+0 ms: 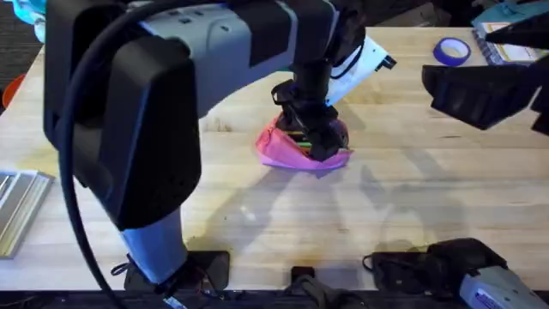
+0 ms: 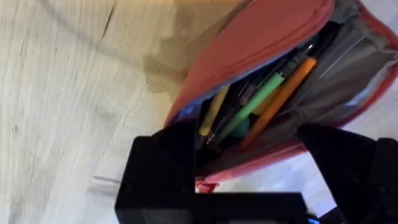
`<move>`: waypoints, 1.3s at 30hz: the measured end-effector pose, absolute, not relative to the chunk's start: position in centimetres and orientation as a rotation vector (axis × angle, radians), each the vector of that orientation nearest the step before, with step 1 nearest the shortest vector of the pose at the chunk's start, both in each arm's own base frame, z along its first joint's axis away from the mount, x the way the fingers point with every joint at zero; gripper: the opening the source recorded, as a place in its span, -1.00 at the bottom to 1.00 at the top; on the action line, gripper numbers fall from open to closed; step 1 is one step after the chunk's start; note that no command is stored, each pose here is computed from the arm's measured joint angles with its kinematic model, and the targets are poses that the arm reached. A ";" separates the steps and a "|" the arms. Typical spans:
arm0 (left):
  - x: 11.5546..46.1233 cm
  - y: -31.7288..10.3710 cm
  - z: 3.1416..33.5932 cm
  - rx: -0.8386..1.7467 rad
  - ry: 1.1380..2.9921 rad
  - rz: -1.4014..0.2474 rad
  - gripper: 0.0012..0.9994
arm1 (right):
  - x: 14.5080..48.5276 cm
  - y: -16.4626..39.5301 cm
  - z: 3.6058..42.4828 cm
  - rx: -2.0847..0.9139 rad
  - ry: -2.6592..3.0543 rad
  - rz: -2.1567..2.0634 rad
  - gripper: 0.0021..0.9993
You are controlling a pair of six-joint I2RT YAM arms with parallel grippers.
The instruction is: Unzip the bag, pick up the pens from the table one at a time and place them inside, then zip the bag closed.
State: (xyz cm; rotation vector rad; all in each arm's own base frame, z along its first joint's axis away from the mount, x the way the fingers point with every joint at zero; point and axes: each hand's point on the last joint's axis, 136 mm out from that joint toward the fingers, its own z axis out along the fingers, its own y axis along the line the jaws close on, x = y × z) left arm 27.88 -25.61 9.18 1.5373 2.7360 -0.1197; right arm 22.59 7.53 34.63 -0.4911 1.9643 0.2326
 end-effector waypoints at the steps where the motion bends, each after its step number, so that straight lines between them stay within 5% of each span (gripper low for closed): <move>1: 27.9 -25.6 9.2 1.537 2.736 -0.120 0.99 | 22.6 7.5 34.6 -0.491 1.964 0.233 1.00; 12: 27.4 -25.2 10.1 1.537 2.736 -0.124 0.99 | 22.6 7.5 34.6 -0.491 1.965 0.233 1.00; 26: 27.9 -21.9 17.9 1.409 2.591 -0.123 0.99 | 22.6 7.5 34.6 -0.491 1.965 0.233 1.00; 39: 26.5 -17.7 21.7 1.498 2.493 -0.140 0.99 | 22.6 7.5 34.6 -0.491 1.965 0.233 1.00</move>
